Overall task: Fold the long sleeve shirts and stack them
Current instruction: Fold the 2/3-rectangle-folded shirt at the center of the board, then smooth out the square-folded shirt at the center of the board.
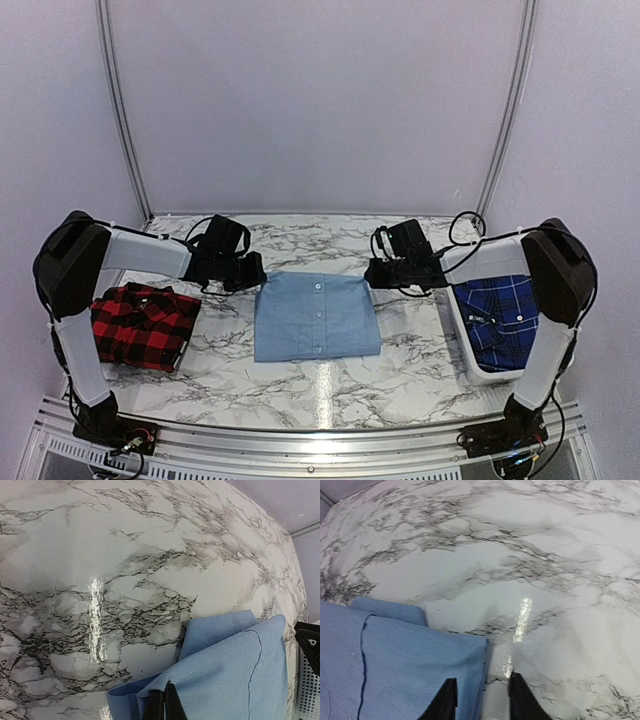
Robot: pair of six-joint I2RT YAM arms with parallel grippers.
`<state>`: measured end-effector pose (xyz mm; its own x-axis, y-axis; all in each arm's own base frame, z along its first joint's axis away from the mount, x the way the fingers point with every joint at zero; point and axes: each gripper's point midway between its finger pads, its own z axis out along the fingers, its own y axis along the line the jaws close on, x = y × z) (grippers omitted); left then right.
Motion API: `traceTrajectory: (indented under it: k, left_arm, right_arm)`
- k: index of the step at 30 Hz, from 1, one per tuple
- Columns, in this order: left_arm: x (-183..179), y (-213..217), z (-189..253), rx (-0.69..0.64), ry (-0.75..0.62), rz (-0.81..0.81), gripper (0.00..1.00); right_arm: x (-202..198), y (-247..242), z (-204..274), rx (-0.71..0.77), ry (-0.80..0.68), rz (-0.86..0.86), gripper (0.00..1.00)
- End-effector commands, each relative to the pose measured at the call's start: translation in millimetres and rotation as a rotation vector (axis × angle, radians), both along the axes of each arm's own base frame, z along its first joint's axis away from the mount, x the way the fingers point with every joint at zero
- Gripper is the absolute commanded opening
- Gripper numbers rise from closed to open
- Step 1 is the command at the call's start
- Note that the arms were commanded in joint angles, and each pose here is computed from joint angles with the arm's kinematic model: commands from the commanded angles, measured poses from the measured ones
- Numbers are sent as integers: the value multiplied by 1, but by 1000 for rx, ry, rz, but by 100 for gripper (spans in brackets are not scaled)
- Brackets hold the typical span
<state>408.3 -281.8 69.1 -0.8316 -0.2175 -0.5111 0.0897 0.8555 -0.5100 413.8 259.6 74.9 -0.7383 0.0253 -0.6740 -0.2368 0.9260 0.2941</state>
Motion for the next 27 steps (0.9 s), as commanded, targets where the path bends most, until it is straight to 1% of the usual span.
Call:
traceTrajectory:
  k: [1,2,3,5,6,8,10,13,15,19,20,23,25,27]
  left_arm:
    - [8,18,0,63,-7,46,3]
    - [9,22,2,80,-10,60,10]
    - [10,28,5,99,-18,81,22]
    - [6,44,8,157,-11,125,48]
    - [4,48,13,169,-19,132,51]
    - [-1,54,22,177,-29,141,55]
    - [-8,56,29,169,-36,139,55]
    - [-22,43,36,126,-27,88,50]
    - [-29,31,36,106,-17,49,45]
    - [-32,9,28,81,0,-10,30]
    - [-30,5,25,79,4,-16,28]
    - [-18,-1,11,94,8,-19,23]
    - [-10,-4,2,102,19,-18,22]
    - [-1,-2,-7,125,22,0,21]
  right_arm:
    - [13,-3,25,-45,-49,17,40]
    - [12,-2,30,-50,-55,22,46]
    - [10,-1,35,-61,-62,28,50]
    - [4,4,44,-82,-69,44,52]
    - [-1,10,48,-84,-76,61,52]
    - [-12,25,54,-81,-90,106,51]
    - [-20,39,54,-84,-94,142,49]
    - [-18,50,44,-85,-79,173,38]
    - [-14,60,37,-78,-74,198,33]
    - [0,77,11,-96,-56,235,31]
    - [5,80,5,-102,-50,237,31]
    - [16,89,-14,-127,-32,248,31]
    - [26,92,-22,-130,-28,245,31]
    - [33,91,-30,-138,-14,236,34]
